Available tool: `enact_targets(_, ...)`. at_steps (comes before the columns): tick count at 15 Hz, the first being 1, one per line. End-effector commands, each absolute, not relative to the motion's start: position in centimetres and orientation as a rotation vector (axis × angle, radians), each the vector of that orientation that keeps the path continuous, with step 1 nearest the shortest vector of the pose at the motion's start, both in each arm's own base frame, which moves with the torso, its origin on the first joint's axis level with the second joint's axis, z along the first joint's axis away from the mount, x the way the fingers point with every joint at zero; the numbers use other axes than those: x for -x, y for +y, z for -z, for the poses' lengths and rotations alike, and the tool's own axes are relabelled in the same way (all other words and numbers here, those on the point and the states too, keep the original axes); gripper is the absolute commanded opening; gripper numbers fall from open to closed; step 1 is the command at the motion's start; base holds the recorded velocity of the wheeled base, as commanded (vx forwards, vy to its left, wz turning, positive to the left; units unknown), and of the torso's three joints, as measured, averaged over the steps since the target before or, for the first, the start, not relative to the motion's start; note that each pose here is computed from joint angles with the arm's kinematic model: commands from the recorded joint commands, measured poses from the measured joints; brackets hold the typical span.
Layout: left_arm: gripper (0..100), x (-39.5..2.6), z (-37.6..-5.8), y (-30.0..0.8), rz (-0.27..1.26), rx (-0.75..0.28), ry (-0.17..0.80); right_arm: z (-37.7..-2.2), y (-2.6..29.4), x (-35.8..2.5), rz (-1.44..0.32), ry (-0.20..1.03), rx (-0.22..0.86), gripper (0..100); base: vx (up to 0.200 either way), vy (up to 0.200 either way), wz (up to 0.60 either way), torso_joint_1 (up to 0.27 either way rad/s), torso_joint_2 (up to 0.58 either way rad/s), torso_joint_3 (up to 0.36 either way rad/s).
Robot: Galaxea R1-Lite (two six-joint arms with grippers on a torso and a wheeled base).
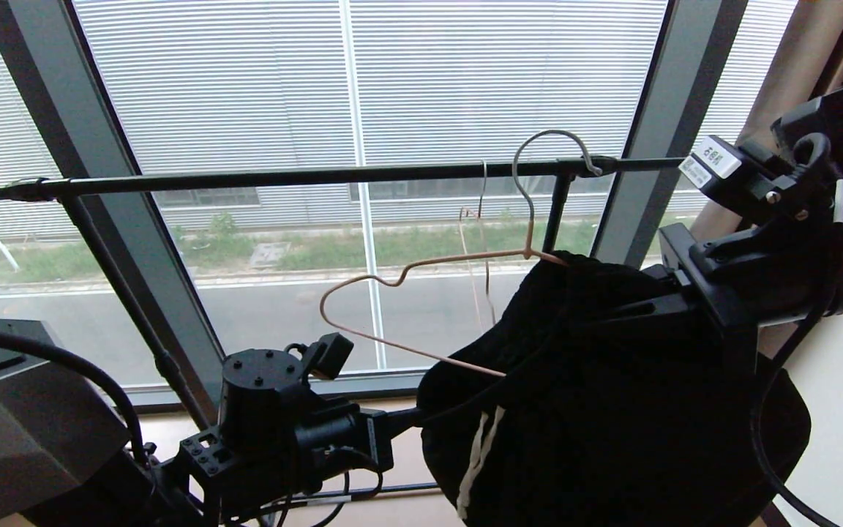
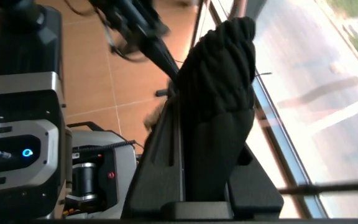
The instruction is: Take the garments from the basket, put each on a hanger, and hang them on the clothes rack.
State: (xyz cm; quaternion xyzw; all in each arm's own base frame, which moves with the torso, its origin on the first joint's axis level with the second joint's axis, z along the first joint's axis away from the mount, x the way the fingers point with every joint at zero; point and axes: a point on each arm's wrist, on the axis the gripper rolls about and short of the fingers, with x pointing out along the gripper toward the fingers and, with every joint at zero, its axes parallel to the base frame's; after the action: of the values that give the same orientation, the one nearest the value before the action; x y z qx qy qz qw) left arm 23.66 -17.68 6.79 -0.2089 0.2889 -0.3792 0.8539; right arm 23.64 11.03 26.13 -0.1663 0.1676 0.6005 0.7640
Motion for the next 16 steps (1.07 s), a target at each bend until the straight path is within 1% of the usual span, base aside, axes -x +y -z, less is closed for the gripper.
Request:
enact_targets(1, 0, -23.0, -7.7, -16.9, 0.794, 0.444, 0.583, -25.8, 10.0, -23.9, -1.269, 0.384, 0.348, 0, 0.0, 0.0, 0.0, 0.0, 0.0, 0.0)
enact_targets(4, 0, -22.8, -8.2, -15.4, 0.757, 0.454, 0.567, -25.4, 8.9, -23.7, -1.231, 0.4, 0.337, 0, 0.0, 0.0, 0.0, 0.0, 0.0, 0.0)
enact_targets(7, 0, -23.0, -8.4, -14.2, 0.719, 0.465, 0.555, -25.0, 8.3, -23.4, -1.21, 0.392, 0.342, 0, 0.0, 0.0, 0.0, 0.0, 0.0, 0.0)
enact_targets(14, 0, -24.1, -8.6, -12.8, 0.661, 0.477, 0.522, -23.6, 8.0, -22.2, -1.209, 0.428, 0.34, 0, 0.0, 0.0, 0.0, 0.0, 0.0, 0.0)
enact_targets(16, 0, -24.5, -8.8, -12.7, 0.655, 0.481, 0.509, -23.0, 8.0, -21.9, -1.199, 0.444, 0.361, 0, 0.0, 0.0, 0.0, 0.0, 0.0, 0.0)
